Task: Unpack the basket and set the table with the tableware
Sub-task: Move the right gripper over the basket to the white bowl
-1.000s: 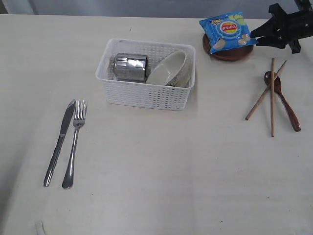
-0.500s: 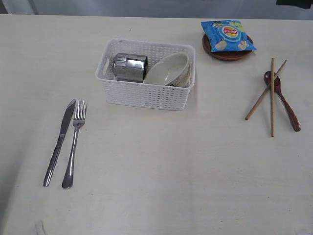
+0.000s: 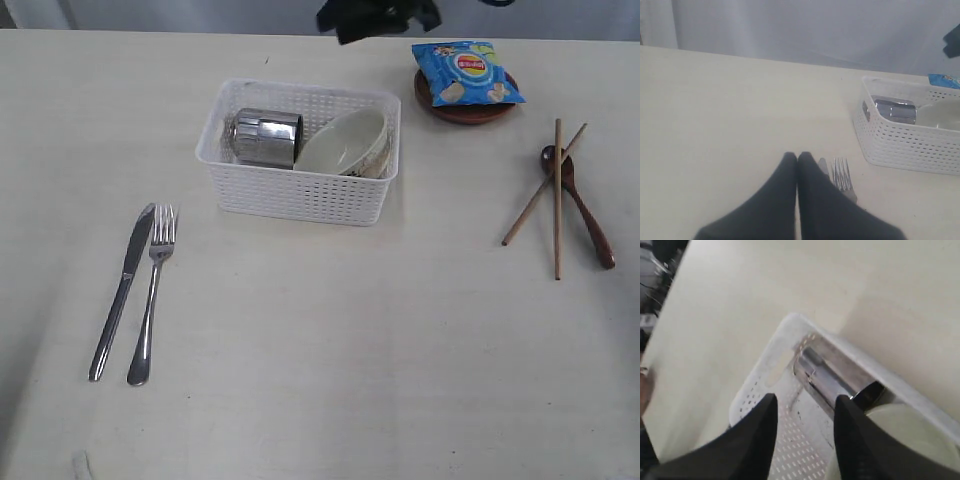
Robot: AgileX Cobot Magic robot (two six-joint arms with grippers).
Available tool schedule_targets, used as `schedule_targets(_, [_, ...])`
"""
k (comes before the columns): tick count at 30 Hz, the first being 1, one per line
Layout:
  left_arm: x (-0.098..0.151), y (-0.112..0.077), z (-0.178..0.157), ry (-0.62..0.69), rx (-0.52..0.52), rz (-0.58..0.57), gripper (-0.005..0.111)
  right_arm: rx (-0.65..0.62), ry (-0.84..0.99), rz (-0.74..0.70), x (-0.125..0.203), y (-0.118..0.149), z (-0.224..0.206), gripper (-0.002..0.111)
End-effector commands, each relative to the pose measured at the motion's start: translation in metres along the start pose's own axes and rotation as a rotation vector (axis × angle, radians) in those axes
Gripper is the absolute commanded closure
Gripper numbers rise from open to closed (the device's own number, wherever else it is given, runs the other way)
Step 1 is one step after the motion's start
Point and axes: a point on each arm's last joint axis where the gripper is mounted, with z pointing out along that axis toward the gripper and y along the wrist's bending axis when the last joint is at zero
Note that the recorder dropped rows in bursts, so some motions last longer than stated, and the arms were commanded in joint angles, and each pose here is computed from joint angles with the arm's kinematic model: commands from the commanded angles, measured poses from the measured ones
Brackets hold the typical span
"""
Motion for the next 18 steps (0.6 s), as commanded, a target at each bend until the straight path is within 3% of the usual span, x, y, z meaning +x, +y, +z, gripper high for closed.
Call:
schedule_targets(1, [0.000, 0.000, 0.000, -0.012, 0.001, -0.001, 0.107, 0.122, 0.103, -0.039, 0.011, 0.029, 0.033, 0.071])
schedule_targets(9, [0.000, 0.000, 0.000, -0.012, 0.001, -0.001, 0.107, 0.237, 0.170, 0.020, 0.022, 0.050, 0.052, 0.071])
schedule_targets(18, [0.000, 0.000, 0.000, -0.012, 0.001, -0.001, 0.107, 0.606, 0.113, 0.013, 0.020, 0.064, 0.004, 0.071])
